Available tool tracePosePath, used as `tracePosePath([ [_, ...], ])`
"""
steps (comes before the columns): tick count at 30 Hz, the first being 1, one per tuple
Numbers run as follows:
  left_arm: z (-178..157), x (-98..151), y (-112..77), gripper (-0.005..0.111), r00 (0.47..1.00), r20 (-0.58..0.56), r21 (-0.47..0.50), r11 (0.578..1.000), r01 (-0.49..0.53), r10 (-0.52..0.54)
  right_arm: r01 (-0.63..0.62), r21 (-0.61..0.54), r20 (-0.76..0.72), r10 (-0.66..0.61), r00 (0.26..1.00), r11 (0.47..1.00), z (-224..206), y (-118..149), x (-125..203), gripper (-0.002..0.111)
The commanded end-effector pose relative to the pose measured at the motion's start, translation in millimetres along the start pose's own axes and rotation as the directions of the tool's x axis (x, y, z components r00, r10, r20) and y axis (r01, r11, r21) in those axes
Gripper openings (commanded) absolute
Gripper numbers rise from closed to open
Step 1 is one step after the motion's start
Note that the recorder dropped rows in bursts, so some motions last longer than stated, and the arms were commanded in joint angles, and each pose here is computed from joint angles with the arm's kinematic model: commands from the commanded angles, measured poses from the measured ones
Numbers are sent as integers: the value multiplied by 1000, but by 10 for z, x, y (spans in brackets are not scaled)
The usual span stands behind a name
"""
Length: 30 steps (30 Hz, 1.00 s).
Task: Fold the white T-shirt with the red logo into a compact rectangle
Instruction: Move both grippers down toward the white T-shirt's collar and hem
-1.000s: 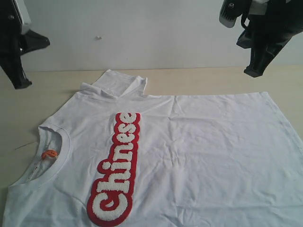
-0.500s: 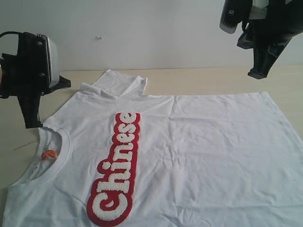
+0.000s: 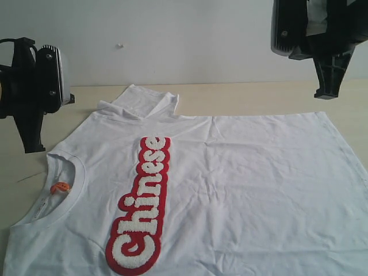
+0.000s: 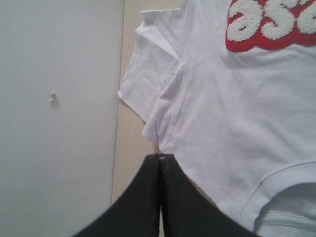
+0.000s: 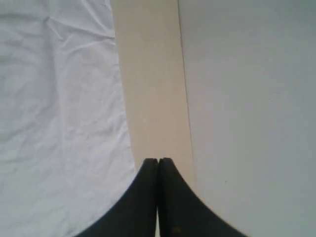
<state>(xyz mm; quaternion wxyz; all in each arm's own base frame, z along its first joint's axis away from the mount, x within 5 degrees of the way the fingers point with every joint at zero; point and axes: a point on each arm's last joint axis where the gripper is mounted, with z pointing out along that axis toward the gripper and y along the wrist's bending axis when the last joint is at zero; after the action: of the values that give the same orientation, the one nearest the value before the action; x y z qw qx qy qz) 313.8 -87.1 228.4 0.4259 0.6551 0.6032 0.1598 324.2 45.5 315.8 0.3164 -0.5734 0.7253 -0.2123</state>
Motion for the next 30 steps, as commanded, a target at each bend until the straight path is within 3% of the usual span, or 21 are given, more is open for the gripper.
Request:
tracePosePath([
  [1, -26, -19, 6, 0, 999, -1, -10, 999, 41, -41, -27, -1, 11, 27, 1000, 1000, -2, -7, -18, 0],
  [6, -25, -22, 9, 0, 998, 3, -15, 998, 69, -69, -29, 5, 15, 29, 999, 1000, -2, -12, -22, 0],
  [8, -25, -29, 33, 0, 977, 19, -38, 977, 212, -211, -29, 5, 15, 29, 999, 1000, -2, -12, -22, 0],
  [11, -29, -58, 72, 0, 896, 74, -57, 895, 442, -437, -29, 5, 15, 29, 999, 1000, -2, -12, -22, 0],
  [16, -32, -89, 86, 0, 844, 117, -44, 846, 531, -524, -29, 5, 15, 29, 999, 1000, -2, -12, -22, 0],
  [17, -34, -104, 94, 0, 808, 138, -34, 813, 581, -572, -29, 5, 15, 29, 999, 1000, -2, -12, -22, 0],
  [18, -36, -108, 107, 0, 738, 154, -27, 744, 668, -657, -29, 5, 15, 29, 999, 1000, -2, -12, -22, 0],
  [20, -44, -108, 167, 0, 540, 193, -17, 548, 836, -819, -29, 5, 15, 29, 999, 1000, -2, -12, -22, 0],
  [21, -47, -94, 193, 0, 419, 206, -15, 426, 905, -884, -29, 5, 15, 29, 999, 1000, -2, -12, -22, 0],
  [22, -50, -85, 213, 0, 336, 219, -13, 342, 940, -916, -29, 5, 15, 29, 999, 1000, -2, -12, -22, 0],
  [23, -53, -77, 228, 0, 278, 231, -12, 282, 959, -933, -29, 5, 15, 29, 999, 1000, -2, -12, -22, 0],
  [24, -55, -73, 236, 0, 252, 238, -13, 256, 966, -938, -29, 5, 15, 29, 999, 1000, -2, -12, -22, 0],
  [25, -55, -66, 238, 0, 269, 238, -25, 271, 962, -933, -29, 5, 15, 29, 999, 1000, -2, -12, -22, 0],
  [28, -55, -15, 242, 0, 268, 227, -78, 257, 963, -936, -29, 5, 15, 29, 999, 1000, -2, -12, -22, 0],
  [29, -54, 5, 236, 0, 334, 208, -111, 317, 942, -919, -29, 5, 15, 29, 999, 1000, -2, -12, -22, 0],
  [30, -53, 27, 225, 0, 429, 174, -149, 407, 901, -886, -29, 5, 15, 29, 999, 1000, -2, -12, -22, 0],
])
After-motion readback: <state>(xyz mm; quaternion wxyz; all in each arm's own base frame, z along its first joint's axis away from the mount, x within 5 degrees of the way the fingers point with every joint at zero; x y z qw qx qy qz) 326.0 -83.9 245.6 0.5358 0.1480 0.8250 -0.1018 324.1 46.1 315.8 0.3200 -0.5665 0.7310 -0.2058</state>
